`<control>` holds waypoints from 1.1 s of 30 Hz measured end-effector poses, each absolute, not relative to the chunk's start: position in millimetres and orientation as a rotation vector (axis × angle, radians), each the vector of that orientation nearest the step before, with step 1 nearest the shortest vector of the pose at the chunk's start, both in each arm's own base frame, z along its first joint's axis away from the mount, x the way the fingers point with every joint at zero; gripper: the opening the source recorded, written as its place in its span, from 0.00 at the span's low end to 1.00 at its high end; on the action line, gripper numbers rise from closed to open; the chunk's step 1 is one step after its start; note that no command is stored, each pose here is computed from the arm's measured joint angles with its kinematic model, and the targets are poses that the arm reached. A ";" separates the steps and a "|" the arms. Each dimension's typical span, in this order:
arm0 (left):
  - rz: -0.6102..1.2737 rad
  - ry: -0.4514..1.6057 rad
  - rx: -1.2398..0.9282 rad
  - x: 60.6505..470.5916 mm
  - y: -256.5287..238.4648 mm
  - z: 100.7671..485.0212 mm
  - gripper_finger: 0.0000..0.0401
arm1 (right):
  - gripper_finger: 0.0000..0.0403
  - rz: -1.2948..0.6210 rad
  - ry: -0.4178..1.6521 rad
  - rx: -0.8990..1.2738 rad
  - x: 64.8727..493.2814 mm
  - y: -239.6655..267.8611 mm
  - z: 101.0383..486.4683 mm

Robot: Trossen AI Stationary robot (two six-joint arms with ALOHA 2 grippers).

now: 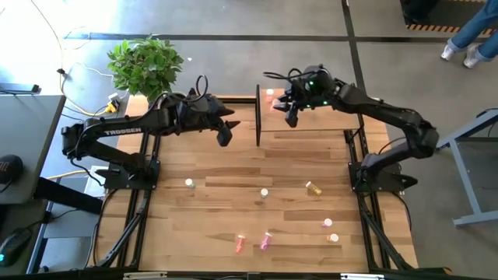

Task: Pick and place medicine bottles onto shelf by color
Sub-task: Put the top pink pill bottle on the shelf aligned with the other pink pill bottle

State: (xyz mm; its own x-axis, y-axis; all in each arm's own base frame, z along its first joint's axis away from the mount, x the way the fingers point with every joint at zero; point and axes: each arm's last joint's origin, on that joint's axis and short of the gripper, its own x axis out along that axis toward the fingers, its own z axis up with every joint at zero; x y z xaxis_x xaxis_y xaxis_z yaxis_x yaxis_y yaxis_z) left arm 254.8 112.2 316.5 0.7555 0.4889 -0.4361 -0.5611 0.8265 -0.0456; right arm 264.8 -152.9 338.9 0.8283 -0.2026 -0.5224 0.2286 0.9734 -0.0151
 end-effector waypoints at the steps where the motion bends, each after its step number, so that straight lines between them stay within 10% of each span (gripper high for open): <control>1: 0.582 0.423 -0.178 254.5 113.1 316.7 0.53 | 0.26 -0.228 0.557 0.050 267.4 -155.0 336.5; 33: 0.622 0.416 -0.175 252.9 116.6 317.2 0.53 | 0.26 -0.219 0.678 0.022 278.8 -167.4 317.0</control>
